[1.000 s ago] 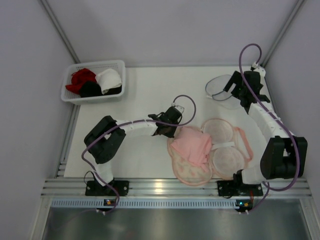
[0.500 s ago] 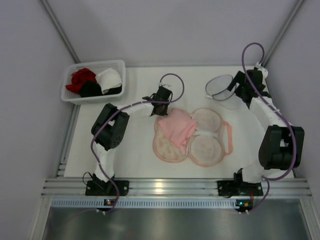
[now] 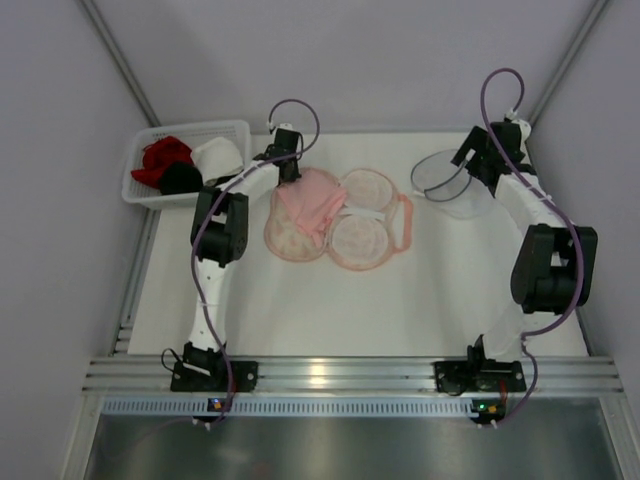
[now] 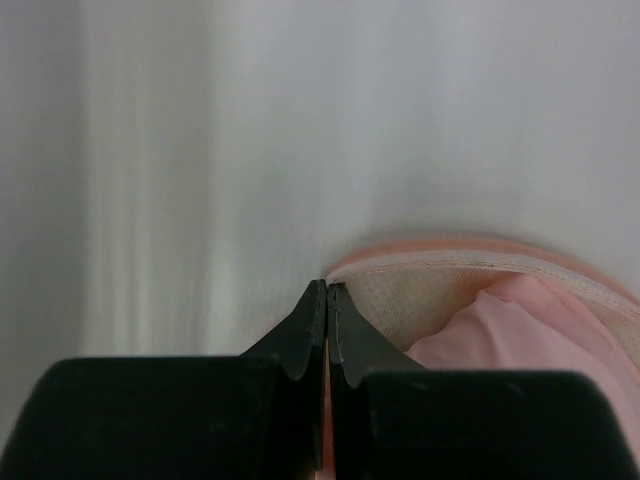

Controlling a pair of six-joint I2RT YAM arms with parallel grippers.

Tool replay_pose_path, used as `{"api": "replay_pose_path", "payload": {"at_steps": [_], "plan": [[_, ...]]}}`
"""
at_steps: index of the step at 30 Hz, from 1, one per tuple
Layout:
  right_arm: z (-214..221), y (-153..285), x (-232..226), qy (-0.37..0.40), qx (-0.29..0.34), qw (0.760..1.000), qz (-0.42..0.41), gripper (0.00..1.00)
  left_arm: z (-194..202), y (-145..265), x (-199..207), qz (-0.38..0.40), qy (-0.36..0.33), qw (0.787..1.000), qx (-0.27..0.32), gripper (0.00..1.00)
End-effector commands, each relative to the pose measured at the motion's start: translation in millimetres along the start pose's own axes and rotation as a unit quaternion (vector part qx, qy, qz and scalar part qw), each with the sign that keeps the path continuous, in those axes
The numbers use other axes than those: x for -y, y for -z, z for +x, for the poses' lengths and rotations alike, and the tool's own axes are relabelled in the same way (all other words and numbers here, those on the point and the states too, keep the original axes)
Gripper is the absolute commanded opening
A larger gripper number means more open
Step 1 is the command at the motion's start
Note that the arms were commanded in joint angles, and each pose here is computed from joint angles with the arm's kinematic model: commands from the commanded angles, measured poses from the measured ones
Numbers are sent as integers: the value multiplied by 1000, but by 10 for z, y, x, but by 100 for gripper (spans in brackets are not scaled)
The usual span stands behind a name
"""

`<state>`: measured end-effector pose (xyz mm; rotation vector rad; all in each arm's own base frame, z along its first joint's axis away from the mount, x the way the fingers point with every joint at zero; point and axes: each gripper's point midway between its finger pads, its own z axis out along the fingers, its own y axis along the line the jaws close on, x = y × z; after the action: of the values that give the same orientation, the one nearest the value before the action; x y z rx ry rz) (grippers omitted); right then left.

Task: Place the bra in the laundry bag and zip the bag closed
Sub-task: Move the laundry bag to the center of the board, then open the laundry bag at the center of the board.

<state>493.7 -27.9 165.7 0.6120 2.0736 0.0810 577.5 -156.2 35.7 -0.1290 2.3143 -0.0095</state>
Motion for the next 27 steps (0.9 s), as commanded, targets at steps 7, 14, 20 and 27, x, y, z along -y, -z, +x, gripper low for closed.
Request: {"api": "replay_pose_path", "payload": {"at_steps": [7,14,20,27], "plan": [[-11,0,8,9,5,1000,5,78,-498,-150,-227,-23,90,994,53,0],[105,-37,112,24,-6,999,22,39,-1051,440,15,28,59,992,106,51],[258,-90,234,39,-18,998,42,37,-1429,1272,34,38,25,986,162,66],[238,-28,226,41,-15,998,37,0,-1311,2035,1078,168,-66,966,187,70]]}}
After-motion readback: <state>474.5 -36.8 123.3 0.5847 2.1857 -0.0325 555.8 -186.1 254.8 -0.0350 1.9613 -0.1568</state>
